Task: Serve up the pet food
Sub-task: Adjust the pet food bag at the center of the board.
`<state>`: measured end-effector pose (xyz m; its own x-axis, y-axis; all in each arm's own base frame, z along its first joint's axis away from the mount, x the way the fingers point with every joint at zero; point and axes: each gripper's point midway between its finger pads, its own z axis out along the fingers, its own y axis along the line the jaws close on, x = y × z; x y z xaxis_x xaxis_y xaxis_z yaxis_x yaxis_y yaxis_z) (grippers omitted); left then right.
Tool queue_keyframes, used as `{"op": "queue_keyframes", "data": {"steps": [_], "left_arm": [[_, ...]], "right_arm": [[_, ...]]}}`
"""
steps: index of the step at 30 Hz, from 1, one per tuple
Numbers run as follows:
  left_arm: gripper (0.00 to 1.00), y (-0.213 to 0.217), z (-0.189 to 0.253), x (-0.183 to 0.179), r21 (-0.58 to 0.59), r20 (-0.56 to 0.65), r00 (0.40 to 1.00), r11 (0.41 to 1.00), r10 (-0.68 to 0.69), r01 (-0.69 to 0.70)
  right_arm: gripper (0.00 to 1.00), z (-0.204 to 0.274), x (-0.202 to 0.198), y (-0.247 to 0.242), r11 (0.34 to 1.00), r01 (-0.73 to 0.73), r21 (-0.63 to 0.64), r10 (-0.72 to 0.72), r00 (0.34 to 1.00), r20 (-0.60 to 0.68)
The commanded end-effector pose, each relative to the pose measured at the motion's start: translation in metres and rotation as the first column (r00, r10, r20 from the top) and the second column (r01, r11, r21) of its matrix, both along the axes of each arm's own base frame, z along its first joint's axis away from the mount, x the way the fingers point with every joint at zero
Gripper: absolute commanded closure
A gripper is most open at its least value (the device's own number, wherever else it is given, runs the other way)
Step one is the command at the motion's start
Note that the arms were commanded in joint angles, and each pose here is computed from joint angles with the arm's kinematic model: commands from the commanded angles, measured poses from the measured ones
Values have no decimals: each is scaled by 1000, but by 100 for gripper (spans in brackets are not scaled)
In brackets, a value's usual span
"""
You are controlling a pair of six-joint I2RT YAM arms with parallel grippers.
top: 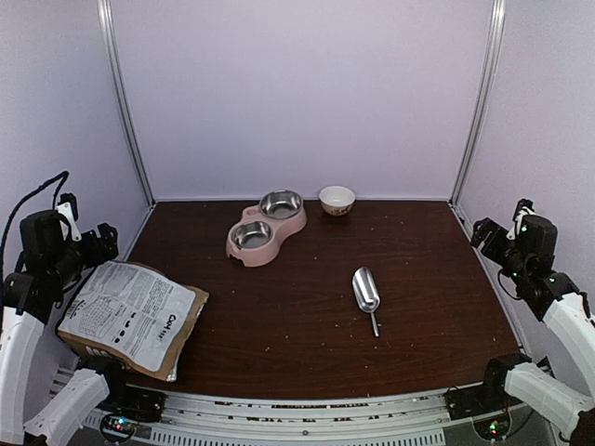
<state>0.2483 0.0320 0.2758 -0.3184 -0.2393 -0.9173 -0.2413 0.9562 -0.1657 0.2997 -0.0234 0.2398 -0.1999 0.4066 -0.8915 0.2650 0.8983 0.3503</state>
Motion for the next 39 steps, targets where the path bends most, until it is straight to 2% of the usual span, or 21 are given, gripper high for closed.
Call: {"op": "queue_keyframes", "data": {"steps": [1,4,8,11,13,20,23,28,33,39], "left_arm": [[2,-4,-2,-2,-68,-15,1000,998,-3,2],[2,-13,-3,5,-145,-14,999,989,-31,29],[2,-23,-7,14,-222,17,998,973,-63,65],[2,-49,-7,22,-232,45,976,948,-215,219],[4,-62,-12,27,-238,33,961,932,-275,275],[7,-112,-53,29,-91,-246,897,931,-366,354],[8,-123,-77,25,7,-370,877,943,-307,333],[8,-163,-123,2,147,-547,800,913,-246,381],[5,-184,-147,-28,299,-635,765,876,-113,378],[2,-207,-176,-56,346,-691,720,845,-63,407]], "right_arm": [[0,-10,-15,-16,993,108,50,-107,994,-14],[0,-11,-17,-9,998,61,28,-60,997,-40],[0,-27,-19,1,1000,-10,6,11,989,-147],[0,-40,-20,17,996,-84,35,89,974,-208],[0,-45,-20,30,991,-128,48,136,965,-224],[0,-52,-20,108,953,-299,55,304,924,-232],[1,-58,-24,135,939,-339,60,342,903,-259],[0,-67,-33,159,929,-368,45,365,886,-284],[0,-68,-38,160,931,-362,37,357,888,-289],[0,-65,-42,151,935,-354,23,347,899,-267]]}}
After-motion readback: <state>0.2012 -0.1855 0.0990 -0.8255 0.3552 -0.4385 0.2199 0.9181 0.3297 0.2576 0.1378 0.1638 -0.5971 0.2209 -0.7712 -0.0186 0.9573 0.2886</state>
